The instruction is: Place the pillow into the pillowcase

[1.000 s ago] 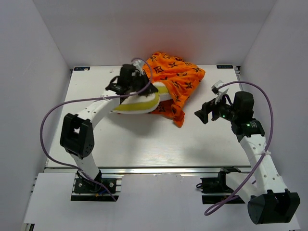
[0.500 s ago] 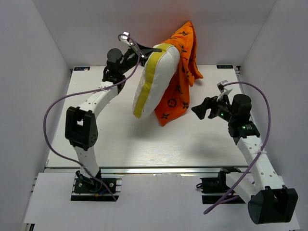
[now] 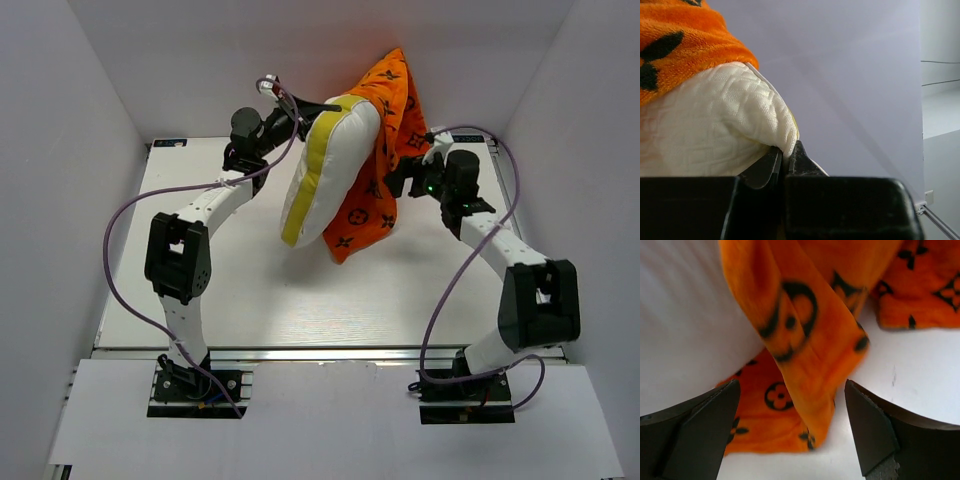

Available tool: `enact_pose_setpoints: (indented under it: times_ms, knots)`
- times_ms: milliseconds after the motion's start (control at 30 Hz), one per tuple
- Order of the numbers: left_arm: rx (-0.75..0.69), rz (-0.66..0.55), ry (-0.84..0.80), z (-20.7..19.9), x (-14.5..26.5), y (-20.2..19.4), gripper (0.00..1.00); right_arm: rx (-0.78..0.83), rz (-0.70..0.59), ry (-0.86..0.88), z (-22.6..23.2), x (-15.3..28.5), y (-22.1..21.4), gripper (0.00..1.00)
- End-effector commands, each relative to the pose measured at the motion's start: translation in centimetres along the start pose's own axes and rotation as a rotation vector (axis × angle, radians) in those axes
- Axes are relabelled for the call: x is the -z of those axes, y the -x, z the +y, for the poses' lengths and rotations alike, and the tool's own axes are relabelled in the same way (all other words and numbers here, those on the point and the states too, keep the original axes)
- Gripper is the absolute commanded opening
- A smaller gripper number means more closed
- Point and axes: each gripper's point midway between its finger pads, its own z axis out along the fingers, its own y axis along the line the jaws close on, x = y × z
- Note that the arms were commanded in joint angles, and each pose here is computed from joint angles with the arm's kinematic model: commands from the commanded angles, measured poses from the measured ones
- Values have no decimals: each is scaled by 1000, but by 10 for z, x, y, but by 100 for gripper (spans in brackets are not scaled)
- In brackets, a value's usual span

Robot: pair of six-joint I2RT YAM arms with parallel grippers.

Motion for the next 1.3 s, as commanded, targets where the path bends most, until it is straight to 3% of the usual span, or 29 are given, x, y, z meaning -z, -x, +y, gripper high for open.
enact_pose_setpoints:
  times_ms: [0,133,200,233,300,367,467,500,667,867,1067,1267]
  knots:
    - [-94,-72,-169,-74,11,4,0,155,-129,53,18,-31,44,89]
    - [-87,-74,-166,-71,14,6,0,173,-116,76,22,-60,42,89]
    - [-88,-78,-166,-71,17,9,0,230,-123,83,21,-68,43,75]
    - [-91,-80,-168,-73,19,10,0,248,-128,92,23,-68,45,56]
    - [-94,-92,-161,-70,23,16,0,287,-119,94,22,-62,50,32]
    - [-101,-101,-160,-68,29,20,0,262,-100,199,33,-49,56,0]
    - [-87,-97,-149,-53,36,23,0,174,-91,376,80,-10,74,0]
    - [-76,-97,-136,-44,37,23,0,182,-138,427,103,13,95,0]
    - [-92,-77,-128,-27,31,27,0,149,-134,743,224,89,130,0]
    - [-191,-64,-60,-17,17,35,0,114,-194,924,293,137,191,0]
    - [-267,-24,77,13,19,22,0,-16,-146,960,318,110,217,0]
    - [-298,92,216,67,19,-48,0,-112,-154,822,305,53,242,0]
